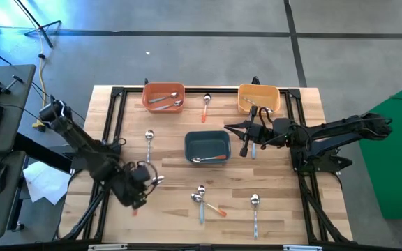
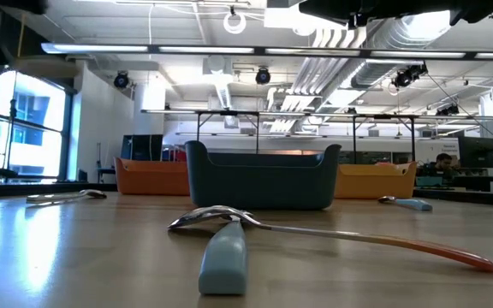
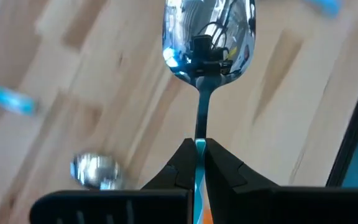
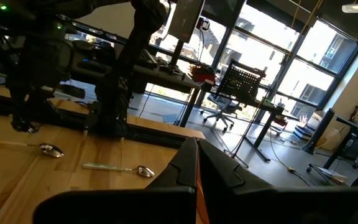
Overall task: Sort silverware by color (type)
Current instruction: Put the white-blue spoon into the yellow bin
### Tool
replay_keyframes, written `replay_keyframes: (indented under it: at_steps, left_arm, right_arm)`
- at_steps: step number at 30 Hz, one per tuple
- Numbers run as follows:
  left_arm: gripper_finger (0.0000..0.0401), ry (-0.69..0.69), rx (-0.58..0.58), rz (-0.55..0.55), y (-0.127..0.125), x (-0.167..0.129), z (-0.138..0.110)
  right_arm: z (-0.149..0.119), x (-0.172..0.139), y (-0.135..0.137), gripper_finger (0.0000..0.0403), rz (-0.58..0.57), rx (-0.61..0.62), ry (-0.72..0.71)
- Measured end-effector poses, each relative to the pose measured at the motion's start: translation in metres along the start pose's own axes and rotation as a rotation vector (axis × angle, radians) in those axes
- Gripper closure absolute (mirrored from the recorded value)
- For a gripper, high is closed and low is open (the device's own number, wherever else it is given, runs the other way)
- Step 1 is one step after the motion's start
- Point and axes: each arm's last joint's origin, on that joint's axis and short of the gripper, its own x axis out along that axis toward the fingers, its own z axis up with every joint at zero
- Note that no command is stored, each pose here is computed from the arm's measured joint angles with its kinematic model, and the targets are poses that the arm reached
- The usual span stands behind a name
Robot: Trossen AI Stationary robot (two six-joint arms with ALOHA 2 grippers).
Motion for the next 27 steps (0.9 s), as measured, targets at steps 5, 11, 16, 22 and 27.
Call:
replay_keyframes:
  at_steps: [5,11,16,22,27]
  left_arm:
    - [0.0398,-0.109,0.040,-0.040,0.006,0.006,0.035]
    - [0.0399,-0.383,0.107,-0.013,0.019,0.009,0.088]
    - [0.0399,-0.573,0.187,-0.004,0.034,0.005,0.128]
    - [0.0399,-0.754,0.243,-0.046,0.053,-0.006,0.164]
    - [0.0399,-0.914,0.290,-0.097,0.059,-0.018,0.182]
  right_arm:
    - [-0.001,0.000,0.000,0.0403,0.001,-0.001,0.006]
    - [-0.003,0.000,-0.002,0.0397,-0.073,0.028,0.046]
    - [-0.005,0.000,-0.001,0.0366,-0.065,0.048,0.073]
    - [-0.007,0.000,0.000,0.0304,-0.060,0.105,0.092]
    - [-0.006,0.000,0.002,0.0259,-0.003,0.147,0.068]
